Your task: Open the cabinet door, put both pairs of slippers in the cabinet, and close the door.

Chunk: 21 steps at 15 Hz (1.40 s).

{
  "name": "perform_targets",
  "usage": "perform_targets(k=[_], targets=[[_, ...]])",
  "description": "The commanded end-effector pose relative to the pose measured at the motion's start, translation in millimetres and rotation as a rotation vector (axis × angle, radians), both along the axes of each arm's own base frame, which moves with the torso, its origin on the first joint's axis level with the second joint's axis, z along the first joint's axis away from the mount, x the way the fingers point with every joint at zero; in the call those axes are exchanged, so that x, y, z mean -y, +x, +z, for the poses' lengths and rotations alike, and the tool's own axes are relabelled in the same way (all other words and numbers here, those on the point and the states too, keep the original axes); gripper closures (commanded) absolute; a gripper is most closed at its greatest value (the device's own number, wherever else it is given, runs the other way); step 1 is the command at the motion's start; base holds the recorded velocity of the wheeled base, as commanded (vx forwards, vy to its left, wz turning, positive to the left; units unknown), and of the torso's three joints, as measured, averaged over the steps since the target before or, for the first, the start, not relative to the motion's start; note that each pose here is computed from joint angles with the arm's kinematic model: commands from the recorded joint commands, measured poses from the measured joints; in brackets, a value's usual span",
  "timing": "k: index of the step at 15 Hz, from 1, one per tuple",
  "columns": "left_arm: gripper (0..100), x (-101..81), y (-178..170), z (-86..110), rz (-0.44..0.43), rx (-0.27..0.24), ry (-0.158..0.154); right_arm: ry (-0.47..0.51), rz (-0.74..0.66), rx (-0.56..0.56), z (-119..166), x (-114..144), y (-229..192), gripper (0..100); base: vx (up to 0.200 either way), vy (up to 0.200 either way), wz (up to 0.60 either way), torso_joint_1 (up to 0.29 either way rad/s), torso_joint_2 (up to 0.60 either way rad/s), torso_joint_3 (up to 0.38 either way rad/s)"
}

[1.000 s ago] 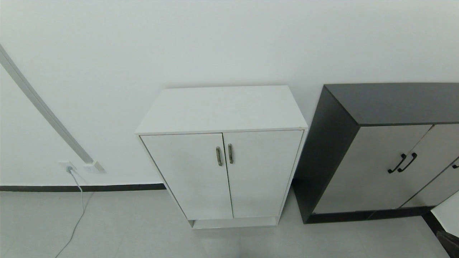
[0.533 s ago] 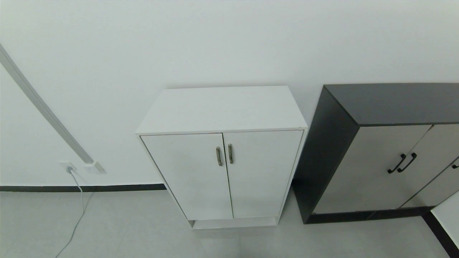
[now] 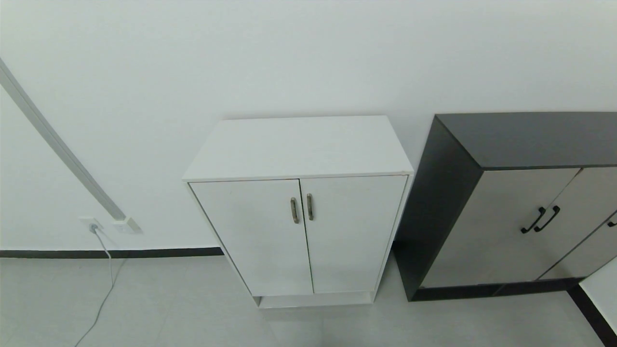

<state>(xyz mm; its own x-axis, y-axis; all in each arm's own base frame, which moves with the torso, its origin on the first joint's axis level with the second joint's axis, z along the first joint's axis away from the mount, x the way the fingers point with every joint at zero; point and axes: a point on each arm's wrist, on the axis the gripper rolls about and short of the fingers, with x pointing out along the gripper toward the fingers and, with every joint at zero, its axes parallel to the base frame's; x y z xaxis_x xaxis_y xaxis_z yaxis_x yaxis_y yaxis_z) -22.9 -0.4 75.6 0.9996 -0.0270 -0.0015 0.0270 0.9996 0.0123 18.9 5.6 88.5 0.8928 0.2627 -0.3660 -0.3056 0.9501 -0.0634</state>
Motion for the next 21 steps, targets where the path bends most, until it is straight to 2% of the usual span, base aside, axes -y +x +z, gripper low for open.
perform_targets(k=[1, 7, 10, 14, 18, 21], targets=[[100, 0.0, 0.0, 0.0, -0.001, 0.0, 0.0, -0.017, 0.036, -0.028, -3.2, -0.4, -0.8, 100, 0.0, 0.0, 0.0, 0.0, 0.0, 0.0], [100, 0.0, 0.0, 0.0, -0.001, 0.0, 0.0, -0.023, 0.196, -0.124, -11.4, -2.2, -5.3, 100, 0.0, 0.0, 0.0, 0.0, 0.0, 0.0], [100, 0.0, 0.0, 0.0, 0.001, 0.0, -0.003, -0.008, 0.187, -0.117, -11.1, -2.0, -5.6, 100, 0.0, 0.0, 0.0, 0.0, 0.0, 0.0], [100, -0.1, 0.0, 0.0, 0.002, 0.0, -0.003, 0.042, 0.066, -0.044, -10.1, 1.5, -11.2, 100, 0.0, 0.0, 0.0, 0.0, 0.0, 0.0], [100, -0.1, 0.0, 0.0, 0.002, 0.0, -0.003, 0.062, -0.101, 0.047, -9.7, 3.7, -17.5, 100, 0.0, 0.0, 0.0, 0.0, 0.0, 0.0], [100, -0.1, 0.0, 0.0, 0.002, 0.0, -0.003, 0.074, -0.17, 0.122, -9.8, 4.1, -23.2, 100, 0.0, 0.0, 0.0, 0.0, 0.0, 0.0]])
